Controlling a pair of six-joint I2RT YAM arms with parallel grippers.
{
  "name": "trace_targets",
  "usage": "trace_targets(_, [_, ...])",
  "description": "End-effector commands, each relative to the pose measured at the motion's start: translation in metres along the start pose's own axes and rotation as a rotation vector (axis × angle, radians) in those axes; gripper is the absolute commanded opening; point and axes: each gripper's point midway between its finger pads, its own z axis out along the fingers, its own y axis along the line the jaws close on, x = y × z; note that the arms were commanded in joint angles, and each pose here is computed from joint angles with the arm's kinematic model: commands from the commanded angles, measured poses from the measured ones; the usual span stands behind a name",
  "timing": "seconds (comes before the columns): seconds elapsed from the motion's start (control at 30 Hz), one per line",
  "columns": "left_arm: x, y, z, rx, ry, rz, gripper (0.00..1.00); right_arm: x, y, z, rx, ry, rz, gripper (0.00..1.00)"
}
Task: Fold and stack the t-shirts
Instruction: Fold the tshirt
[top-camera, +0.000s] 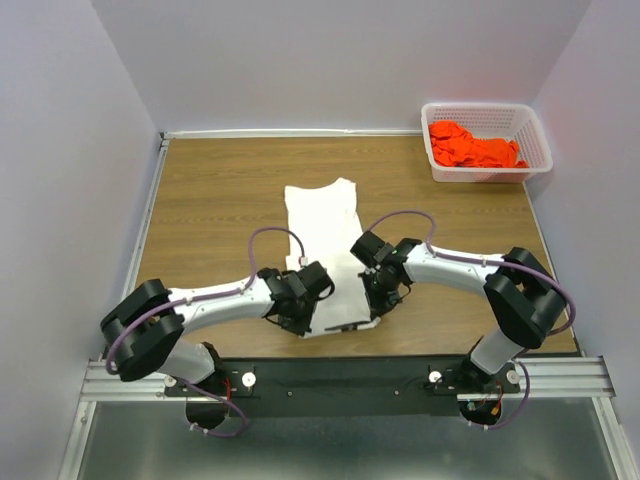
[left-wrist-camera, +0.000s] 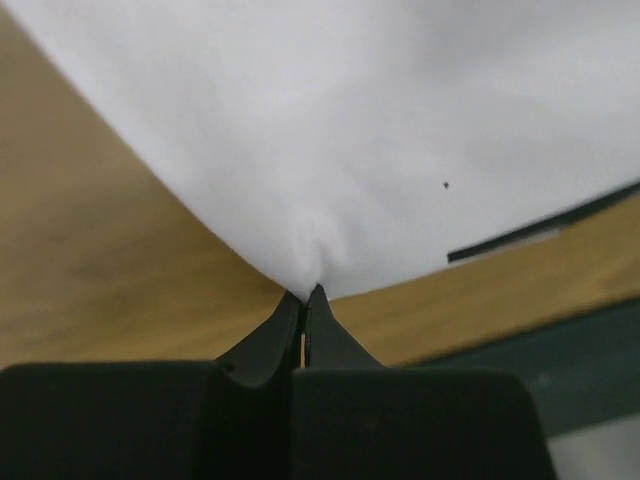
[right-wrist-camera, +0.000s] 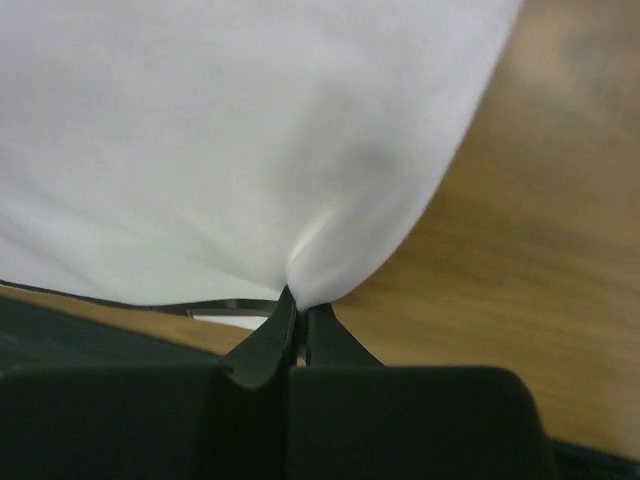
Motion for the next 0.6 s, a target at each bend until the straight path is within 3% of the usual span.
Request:
trace_targets(0.0, [0.060,-0.008,-0.030,0.038,0.167,-0.026,0.00,0.071,-0.024,-0.030,0.075,0.242,-0.058,0.01])
trace_targets(0.1, [0.063,-0.015,-0.057,0.116,0.147,-0.061,0.00,0.071,-0.026,-0.060,0.089,0.249,-0.102,0.00])
trace_targets(0.13, [0.050,-0.018,-0.067,0.142,0.094,-0.075,0.00,0.054,-0.029,-0.070,0.139,0.195,-0.127,0.01])
trace_targets(0.2, [0.034,-0.008,-0.072,0.118,0.060,-0.064,0.00,0.047,-0.048,-0.084,0.273,0.224,-0.176,0.01])
trace_targets(0.27, [0.005,0.001,-0.076,0.099,-0.003,-0.092,0.00,0.012,-0.050,-0.101,0.344,0.131,-0.210,0.01])
trace_targets(0.43, [-0.064,0.033,-0.077,0.000,-0.166,-0.081,0.00,-0.054,-0.027,-0.112,0.246,0.028,-0.198,0.01])
trace_targets(0.57, [-0.099,0.043,-0.084,-0.020,-0.233,-0.090,0.00,-0.101,-0.026,-0.123,0.273,-0.040,-0.201,0.01])
